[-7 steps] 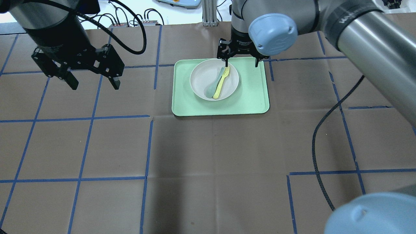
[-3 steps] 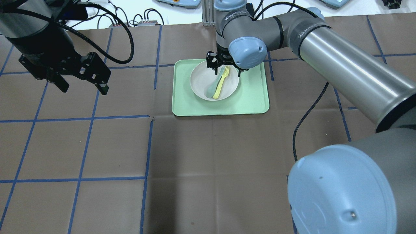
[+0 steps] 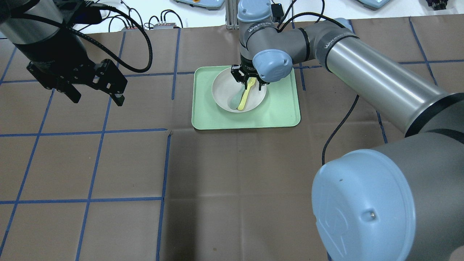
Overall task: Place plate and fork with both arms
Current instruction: 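Lower the right gripper into the plate and grasp the yellow fork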
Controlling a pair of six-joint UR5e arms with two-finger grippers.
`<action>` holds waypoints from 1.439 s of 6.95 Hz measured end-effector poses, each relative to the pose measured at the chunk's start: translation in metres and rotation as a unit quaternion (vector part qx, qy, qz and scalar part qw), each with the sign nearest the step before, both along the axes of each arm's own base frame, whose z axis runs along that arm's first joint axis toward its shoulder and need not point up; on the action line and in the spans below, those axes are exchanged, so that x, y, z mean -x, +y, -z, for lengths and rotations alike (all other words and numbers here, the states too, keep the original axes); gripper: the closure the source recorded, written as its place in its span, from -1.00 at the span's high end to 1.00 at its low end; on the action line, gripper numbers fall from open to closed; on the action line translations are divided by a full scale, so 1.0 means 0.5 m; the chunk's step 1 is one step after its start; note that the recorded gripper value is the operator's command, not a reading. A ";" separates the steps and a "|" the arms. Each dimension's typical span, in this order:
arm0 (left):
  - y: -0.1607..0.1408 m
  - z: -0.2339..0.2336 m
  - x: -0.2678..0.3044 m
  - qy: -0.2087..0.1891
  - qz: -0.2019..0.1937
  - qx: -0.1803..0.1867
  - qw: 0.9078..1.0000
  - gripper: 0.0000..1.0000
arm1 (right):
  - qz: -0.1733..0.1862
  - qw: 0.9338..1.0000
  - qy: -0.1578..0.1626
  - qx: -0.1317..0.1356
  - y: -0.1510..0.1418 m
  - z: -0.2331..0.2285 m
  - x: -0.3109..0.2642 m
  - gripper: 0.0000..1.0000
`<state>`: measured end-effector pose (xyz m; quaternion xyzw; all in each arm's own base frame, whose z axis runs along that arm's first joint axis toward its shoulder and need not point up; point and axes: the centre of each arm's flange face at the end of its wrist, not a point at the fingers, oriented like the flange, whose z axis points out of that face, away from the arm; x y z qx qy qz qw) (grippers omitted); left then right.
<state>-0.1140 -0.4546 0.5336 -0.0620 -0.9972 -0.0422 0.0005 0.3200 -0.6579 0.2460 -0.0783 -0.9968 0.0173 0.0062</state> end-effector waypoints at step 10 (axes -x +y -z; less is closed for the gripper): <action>-0.014 0.015 0.000 0.000 -0.006 -0.007 1.000 0.99 | -0.001 1.000 -0.002 0.018 -0.016 0.090 -0.041 0.03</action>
